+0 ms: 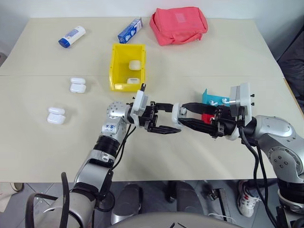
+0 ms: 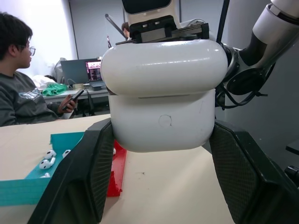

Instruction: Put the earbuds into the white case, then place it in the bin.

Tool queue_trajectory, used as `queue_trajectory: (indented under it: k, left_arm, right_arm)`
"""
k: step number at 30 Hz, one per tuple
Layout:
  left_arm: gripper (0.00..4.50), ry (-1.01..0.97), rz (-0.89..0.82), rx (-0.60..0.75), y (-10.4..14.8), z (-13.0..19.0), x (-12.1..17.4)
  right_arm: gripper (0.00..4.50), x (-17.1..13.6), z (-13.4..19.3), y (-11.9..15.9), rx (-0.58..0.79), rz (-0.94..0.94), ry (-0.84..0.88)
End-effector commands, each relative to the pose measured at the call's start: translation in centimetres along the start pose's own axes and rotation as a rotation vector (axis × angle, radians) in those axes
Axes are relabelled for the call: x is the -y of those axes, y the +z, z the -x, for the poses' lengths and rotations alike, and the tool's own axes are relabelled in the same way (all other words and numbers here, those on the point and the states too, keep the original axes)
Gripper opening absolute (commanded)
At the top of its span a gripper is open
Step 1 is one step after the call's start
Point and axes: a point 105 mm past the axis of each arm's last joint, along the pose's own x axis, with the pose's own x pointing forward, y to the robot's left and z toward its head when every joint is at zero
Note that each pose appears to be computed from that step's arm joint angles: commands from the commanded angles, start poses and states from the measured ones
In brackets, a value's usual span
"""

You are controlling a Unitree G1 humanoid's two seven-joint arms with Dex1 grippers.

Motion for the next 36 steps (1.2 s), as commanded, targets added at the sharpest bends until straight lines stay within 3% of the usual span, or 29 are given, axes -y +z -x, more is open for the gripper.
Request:
queue_trajectory:
  k: [1,25,29,36]
  left_arm:
    - [2.73,-0.103,-0.123,0.051,2.5,-1.0,-0.1]
    - [2.73,-0.064,-0.055,-0.009,0.3,0.2,-0.4]
    - [2.73,-0.041,-0.049,-0.02,0.1,0.9,-0.5]
    - [2.73,0.007,-0.073,-0.018,1.0,1.6,-1.9]
  right_arm:
    - [2.14,-0.6,-0.4,-0.8,-0.049,-0.031,0.029]
    - [2.14,1.9,1.9,3.7,-0.016,0.108,-0.146]
    - [2.14,1.9,4.2,4.0,-0.058,0.114,-0.244]
    - [2.14,0.6,11.3,0.6,-0.219,0.01,-0.54]
